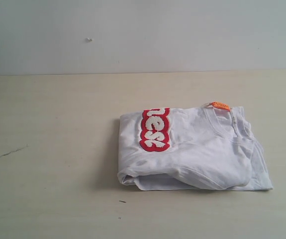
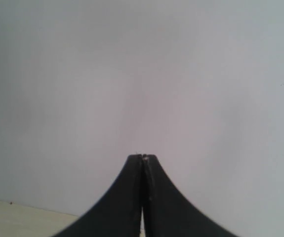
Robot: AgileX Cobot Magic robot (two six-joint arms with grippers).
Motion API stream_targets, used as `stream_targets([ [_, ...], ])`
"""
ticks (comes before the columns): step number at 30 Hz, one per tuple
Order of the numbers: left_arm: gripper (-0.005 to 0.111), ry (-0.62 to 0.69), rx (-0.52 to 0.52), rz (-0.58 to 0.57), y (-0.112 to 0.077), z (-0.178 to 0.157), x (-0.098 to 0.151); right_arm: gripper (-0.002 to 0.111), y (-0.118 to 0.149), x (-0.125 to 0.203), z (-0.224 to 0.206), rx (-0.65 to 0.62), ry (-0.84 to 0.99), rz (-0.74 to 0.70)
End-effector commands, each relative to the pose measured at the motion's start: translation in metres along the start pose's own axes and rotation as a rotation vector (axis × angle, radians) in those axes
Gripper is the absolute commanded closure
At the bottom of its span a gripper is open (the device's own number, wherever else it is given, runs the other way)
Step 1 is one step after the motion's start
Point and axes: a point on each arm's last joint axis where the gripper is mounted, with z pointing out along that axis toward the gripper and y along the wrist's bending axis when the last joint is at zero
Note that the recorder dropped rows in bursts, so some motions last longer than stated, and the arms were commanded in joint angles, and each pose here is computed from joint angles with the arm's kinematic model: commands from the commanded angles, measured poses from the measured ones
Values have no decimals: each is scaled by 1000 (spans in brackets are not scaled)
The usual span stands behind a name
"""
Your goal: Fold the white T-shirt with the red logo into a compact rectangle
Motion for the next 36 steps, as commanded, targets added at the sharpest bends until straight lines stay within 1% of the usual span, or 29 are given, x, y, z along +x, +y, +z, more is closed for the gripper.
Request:
stream_targets([
  [1, 107, 8, -6, 0, 2, 0, 5, 108, 0, 1, 0, 1, -2, 5],
  [3, 107, 27, -12, 30, 4, 1, 12, 108, 0, 1, 0, 1, -2, 5],
  [10, 107, 108, -35, 87, 14, 4, 47, 108, 0, 1, 0, 1, -2, 6],
  [17, 107, 171, -42, 170, 23, 4, 79, 108, 0, 1, 0, 1, -2, 4],
  [20, 107, 210, -49, 174, 26, 2, 93, 108, 0, 1, 0, 1, -2, 4],
  [22, 107, 211, -49, 174, 26, 2, 93, 108, 0, 1, 0, 1, -2, 4],
  [24, 107, 274, -60, 174, 28, 1, 98, 108, 0, 1, 0, 1, -2, 4],
  [31, 107, 335, -70, 173, 29, -1, 104, 108, 0, 1, 0, 1, -2, 4],
  [36, 107, 471, -93, 165, 32, -6, 115, 108, 0, 1, 0, 1, -2, 6],
])
